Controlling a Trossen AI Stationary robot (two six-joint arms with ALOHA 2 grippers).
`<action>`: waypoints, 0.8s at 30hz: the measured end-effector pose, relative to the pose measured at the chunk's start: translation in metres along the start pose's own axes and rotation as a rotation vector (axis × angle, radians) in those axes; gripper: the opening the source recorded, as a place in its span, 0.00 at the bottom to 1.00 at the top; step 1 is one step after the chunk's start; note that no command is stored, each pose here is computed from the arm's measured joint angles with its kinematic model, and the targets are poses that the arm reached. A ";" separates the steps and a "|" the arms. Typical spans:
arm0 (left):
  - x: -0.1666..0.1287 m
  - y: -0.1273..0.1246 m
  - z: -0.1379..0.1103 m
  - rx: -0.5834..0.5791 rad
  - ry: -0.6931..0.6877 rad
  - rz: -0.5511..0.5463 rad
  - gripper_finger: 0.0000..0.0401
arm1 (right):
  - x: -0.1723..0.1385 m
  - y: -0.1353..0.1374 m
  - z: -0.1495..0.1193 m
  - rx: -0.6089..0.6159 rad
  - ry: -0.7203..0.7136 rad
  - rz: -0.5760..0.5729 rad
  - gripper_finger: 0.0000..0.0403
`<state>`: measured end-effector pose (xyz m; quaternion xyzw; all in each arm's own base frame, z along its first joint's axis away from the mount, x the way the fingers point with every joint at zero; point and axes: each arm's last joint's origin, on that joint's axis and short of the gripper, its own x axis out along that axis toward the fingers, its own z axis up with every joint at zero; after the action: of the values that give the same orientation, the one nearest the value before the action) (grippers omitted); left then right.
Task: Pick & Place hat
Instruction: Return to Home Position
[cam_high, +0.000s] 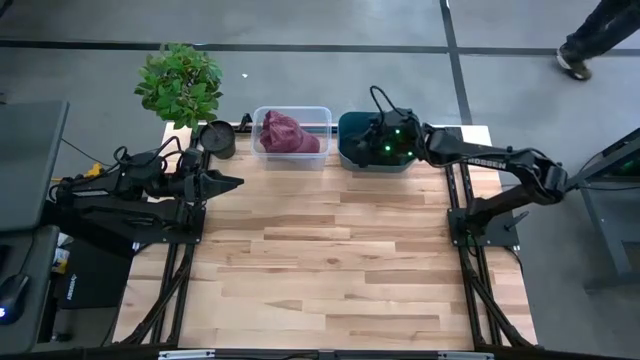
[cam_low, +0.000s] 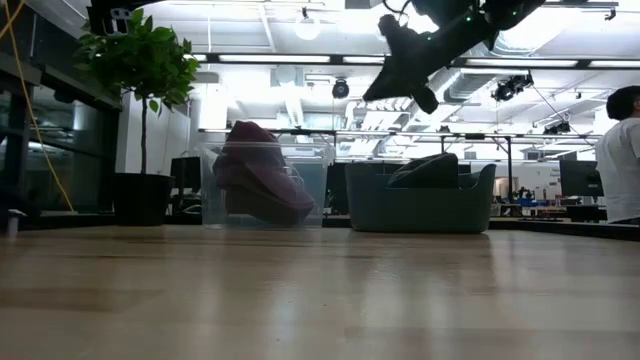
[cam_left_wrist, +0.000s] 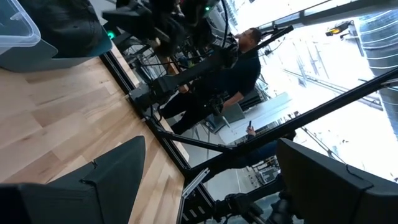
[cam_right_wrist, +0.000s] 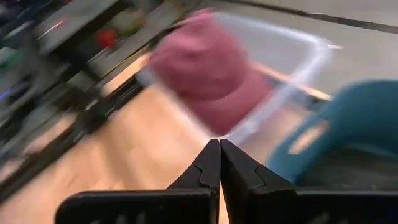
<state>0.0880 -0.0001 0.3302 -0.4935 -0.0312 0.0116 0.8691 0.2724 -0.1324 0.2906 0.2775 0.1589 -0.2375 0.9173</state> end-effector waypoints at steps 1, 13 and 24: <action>0.000 0.000 0.000 0.001 0.000 0.000 0.85 | -0.002 0.001 0.001 -0.042 0.016 0.046 0.00; 0.000 0.001 0.000 0.001 -0.018 0.015 0.85 | -0.066 0.015 0.005 -0.228 0.015 0.167 0.09; 0.000 0.004 0.001 -0.044 -0.089 0.088 0.85 | -0.118 0.004 -0.059 -0.047 -0.247 0.245 0.05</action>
<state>0.0876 0.0034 0.3270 -0.5123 -0.0483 0.0708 0.8545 0.1668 -0.0538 0.2956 0.2420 0.0155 -0.1526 0.9581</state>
